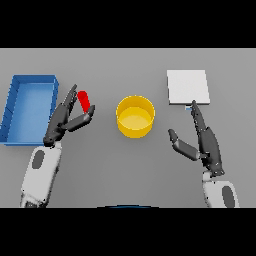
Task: Pick up the red beaker and tilt it to pour out 1 green nut into yellow bowl. Pick up the yellow bowl and place it on the metallic measuring scale.
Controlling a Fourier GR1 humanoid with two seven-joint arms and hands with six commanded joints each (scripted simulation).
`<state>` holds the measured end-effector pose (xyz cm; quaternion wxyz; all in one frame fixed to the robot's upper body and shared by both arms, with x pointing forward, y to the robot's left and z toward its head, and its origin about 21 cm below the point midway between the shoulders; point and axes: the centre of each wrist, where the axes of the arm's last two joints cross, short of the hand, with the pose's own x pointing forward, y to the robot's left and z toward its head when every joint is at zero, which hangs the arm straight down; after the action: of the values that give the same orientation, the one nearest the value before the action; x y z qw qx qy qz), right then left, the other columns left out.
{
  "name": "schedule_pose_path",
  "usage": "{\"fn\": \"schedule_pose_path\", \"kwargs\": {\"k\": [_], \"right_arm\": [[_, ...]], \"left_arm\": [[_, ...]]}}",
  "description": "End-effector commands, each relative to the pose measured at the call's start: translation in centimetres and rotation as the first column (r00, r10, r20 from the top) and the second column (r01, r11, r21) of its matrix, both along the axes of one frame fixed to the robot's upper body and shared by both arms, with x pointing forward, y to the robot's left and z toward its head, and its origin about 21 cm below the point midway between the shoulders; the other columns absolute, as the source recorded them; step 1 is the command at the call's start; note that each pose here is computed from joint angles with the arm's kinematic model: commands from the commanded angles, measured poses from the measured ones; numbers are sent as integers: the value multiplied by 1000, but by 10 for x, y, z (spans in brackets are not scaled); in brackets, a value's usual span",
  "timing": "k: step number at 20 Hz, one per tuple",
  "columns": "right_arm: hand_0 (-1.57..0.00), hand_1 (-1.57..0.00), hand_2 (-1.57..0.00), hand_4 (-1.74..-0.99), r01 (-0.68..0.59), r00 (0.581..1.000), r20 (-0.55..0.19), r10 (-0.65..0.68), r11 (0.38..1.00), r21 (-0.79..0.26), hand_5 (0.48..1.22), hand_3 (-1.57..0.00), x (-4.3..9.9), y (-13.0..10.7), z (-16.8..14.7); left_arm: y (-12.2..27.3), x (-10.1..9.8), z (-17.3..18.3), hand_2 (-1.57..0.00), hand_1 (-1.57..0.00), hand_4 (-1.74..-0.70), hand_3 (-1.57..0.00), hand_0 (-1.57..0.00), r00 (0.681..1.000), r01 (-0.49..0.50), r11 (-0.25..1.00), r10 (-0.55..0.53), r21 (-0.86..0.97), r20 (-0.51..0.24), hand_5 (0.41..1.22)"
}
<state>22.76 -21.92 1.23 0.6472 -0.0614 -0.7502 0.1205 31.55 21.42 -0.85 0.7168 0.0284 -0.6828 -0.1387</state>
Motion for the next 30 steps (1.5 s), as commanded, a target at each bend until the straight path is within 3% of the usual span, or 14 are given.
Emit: {"fn": "schedule_pose_path", "kwargs": {"k": [1, 9, 16, 18, 20, 21, 23, 25, 28, 30], "right_arm": [[1, 1, 1, -1222, -4, 1000, -4, 4, 1000, 13, 627, 1, 0, 1, 0], [1, 1, 1, -1240, 2, 1000, -1, -2, 1000, 20, 639, 1, -2, -1, 0], [1, 1, 1, -1244, 9, 1000, -17, -8, 1000, 27, 644, 1, 0, -3, 2], [1, 1, 1, -1240, 12, 1000, -6, -11, 1000, 23, 645, 1, -1, -3, 4], [1, 1, 1, -1237, 11, 1000, -5, -11, 1000, 18, 648, 1, -3, 0, 2], [1, 1, 1, -1239, 11, 1000, 2, -11, 1000, 24, 648, 1, -3, -2, 4], [1, 1, 1, -1239, 13, 1000, -10, -12, 1000, 21, 648, 1, 1, -2, 6], [1, 1, 1, -1242, 17, 1000, -12, -17, 1000, 19, 650, 1, -3, -7, -1], [1, 1, 1, -1255, 2, 1000, 5, -2, 999, 43, 644, 1, -3, -4, 0], [1, 1, 1, -1245, 7, 1000, 7, -7, 1000, 27, 642, 1, -2, -4, 2]], "left_arm": [[-3, 5, 0, 1, 1, -1200, 1, 1, 1000, 5, 1000, -5, 12, 10, 651], [-19, 34, -5, 1, 1, -1207, 1, 1, 1000, -10, 999, 10, 49, -5, 673], [-24, 47, -19, -54, -7, -1328, -37, -4, 999, -36, 996, 38, -77, 32, 738], [-31, 45, -25, -287, -230, -1401, -254, -207, 998, -47, 994, 51, -99, 35, 787], [-33, 48, -25, -662, -588, -1471, -728, -551, 995, -90, 993, 93, -71, 40, 943], [-37, 50, -24, -844, -783, -1519, -884, -755, 994, -98, 995, 100, -31, 40, 999], [-44, 54, -21, -1106, -1067, -1589, -1058, -1049, 995, -85, 996, 84, 16, 51, 1079], [-44, 52, -22, -1273, -1248, -1636, -1154, -1237, 995, -73, 997, 72, 8, 67, 1130], [-42, 49, -24, -1419, -1406, -1542, -1357, -1400, 995, -68, 998, 67, 6, 78, 1174], [-42, 50, -24, -1473, -1465, -1614, -1434, -1462, 995, -58, 996, 63, -69, 76, 1165]]}}
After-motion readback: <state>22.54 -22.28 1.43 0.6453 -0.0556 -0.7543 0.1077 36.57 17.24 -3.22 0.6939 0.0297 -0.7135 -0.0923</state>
